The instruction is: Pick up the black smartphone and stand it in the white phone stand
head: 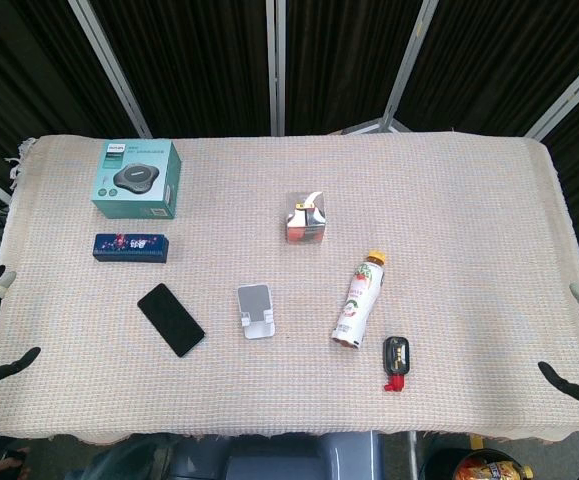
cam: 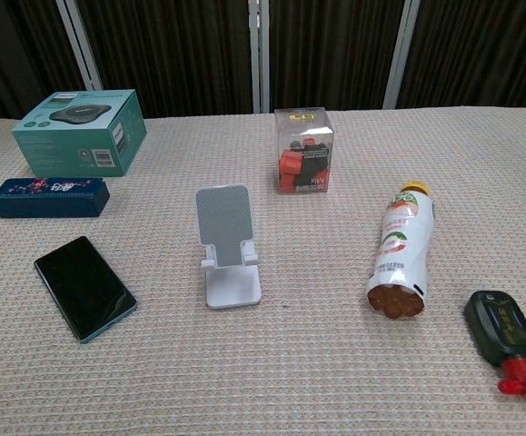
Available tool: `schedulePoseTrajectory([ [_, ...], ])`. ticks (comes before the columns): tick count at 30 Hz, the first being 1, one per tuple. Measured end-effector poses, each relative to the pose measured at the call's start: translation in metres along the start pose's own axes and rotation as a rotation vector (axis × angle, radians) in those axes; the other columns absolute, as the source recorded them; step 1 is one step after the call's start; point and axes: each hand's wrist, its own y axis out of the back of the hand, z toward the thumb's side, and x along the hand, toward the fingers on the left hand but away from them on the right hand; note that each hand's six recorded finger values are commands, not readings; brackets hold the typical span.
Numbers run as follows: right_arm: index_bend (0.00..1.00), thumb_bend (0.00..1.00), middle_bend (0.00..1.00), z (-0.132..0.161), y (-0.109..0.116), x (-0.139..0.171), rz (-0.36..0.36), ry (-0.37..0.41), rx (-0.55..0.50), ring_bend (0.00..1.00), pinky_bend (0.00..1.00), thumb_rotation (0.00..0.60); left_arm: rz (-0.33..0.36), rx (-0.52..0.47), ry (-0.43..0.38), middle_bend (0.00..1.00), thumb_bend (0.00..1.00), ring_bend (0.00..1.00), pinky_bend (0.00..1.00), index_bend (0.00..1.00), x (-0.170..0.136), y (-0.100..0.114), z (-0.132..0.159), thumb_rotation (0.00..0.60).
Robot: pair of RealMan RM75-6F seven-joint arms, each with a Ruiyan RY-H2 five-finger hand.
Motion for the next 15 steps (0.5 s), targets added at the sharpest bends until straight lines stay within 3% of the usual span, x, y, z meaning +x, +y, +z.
schedulePoseTrajectory([
  [10, 0.0, 0.0, 0.0, 0.0, -0.001, 0.0, 0.008, -0.003, 0.002, 0.0, 0.0, 0.6, -0.022, 0.002, 0.005, 0.0, 0.0, 0.0, 0.0, 0.0, 0.002, -0.003, -0.002, 0.6],
  [15, 0.0, 0.0, 0.0, 0.001, -0.004, -0.002, 0.014, -0.006, 0.001, 0.0, 0.0, 0.6, -0.091, 0.017, -0.057, 0.0, 0.0, 0.0, 0.0, 0.0, 0.016, -0.021, 0.007, 0.6],
])
